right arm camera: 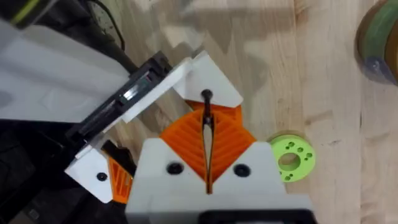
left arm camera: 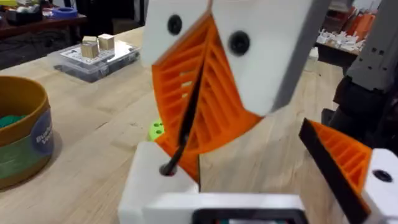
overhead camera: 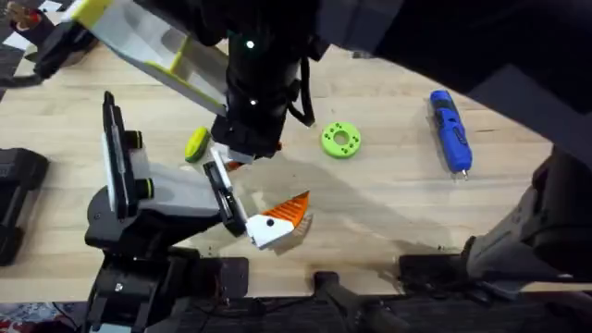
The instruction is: Pick up the gripper from the table and insert it into the empty holder that is missing its gripper. Then pick up a screw, insert it into the mounting hole, and use the screwdriver to tighten it. Finally, clean up the table by picking up the vegetable and placing it into the bucket.
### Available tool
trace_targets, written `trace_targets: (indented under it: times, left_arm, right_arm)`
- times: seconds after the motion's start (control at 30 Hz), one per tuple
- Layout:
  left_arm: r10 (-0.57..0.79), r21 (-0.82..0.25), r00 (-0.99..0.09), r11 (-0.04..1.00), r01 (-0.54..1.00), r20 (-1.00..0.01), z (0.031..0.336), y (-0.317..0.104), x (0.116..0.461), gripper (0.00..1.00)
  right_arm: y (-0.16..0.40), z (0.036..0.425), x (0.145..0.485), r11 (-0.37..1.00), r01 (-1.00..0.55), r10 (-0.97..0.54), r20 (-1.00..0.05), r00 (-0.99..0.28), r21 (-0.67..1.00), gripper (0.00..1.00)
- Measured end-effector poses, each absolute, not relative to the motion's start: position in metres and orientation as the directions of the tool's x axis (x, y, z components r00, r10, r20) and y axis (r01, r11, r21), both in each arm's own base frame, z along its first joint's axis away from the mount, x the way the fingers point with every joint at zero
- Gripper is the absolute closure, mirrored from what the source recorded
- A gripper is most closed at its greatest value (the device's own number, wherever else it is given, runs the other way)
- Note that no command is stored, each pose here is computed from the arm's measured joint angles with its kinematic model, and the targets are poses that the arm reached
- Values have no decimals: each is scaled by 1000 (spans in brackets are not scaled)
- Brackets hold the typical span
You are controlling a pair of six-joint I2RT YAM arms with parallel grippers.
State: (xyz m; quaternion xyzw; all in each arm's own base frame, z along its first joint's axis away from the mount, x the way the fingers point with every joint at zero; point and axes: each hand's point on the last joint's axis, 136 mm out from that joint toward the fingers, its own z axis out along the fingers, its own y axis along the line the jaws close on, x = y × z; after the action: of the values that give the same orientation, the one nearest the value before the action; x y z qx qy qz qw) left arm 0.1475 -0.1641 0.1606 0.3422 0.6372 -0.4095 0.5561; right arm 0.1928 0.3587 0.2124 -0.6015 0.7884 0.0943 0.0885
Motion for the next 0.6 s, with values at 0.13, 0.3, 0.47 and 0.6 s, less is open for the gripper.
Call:
trace_targets:
  times: [0.13, 0.3, 0.47, 0.6]
  left_arm:
    - [-19, -141, -147, 431, 891, -989, 161, -164, 147, 15]
    - [-20, -141, -147, 436, 889, -989, 161, -164, 148, 14]
    - [-24, -150, -155, 441, 885, -988, 161, -163, 149, 14]
    - [-28, -157, -162, 440, 884, -986, 161, -163, 149, 14]
  right_arm:
    - [359, 212, 193, 259, -965, -931, -254, -261, 42, 989]
    - [362, 213, 195, 258, -965, -928, -268, -259, 38, 989]
    - [367, 215, 198, 257, -966, -922, -293, -255, 30, 989]
    - [373, 217, 200, 254, -967, -915, -317, -250, 28, 989]
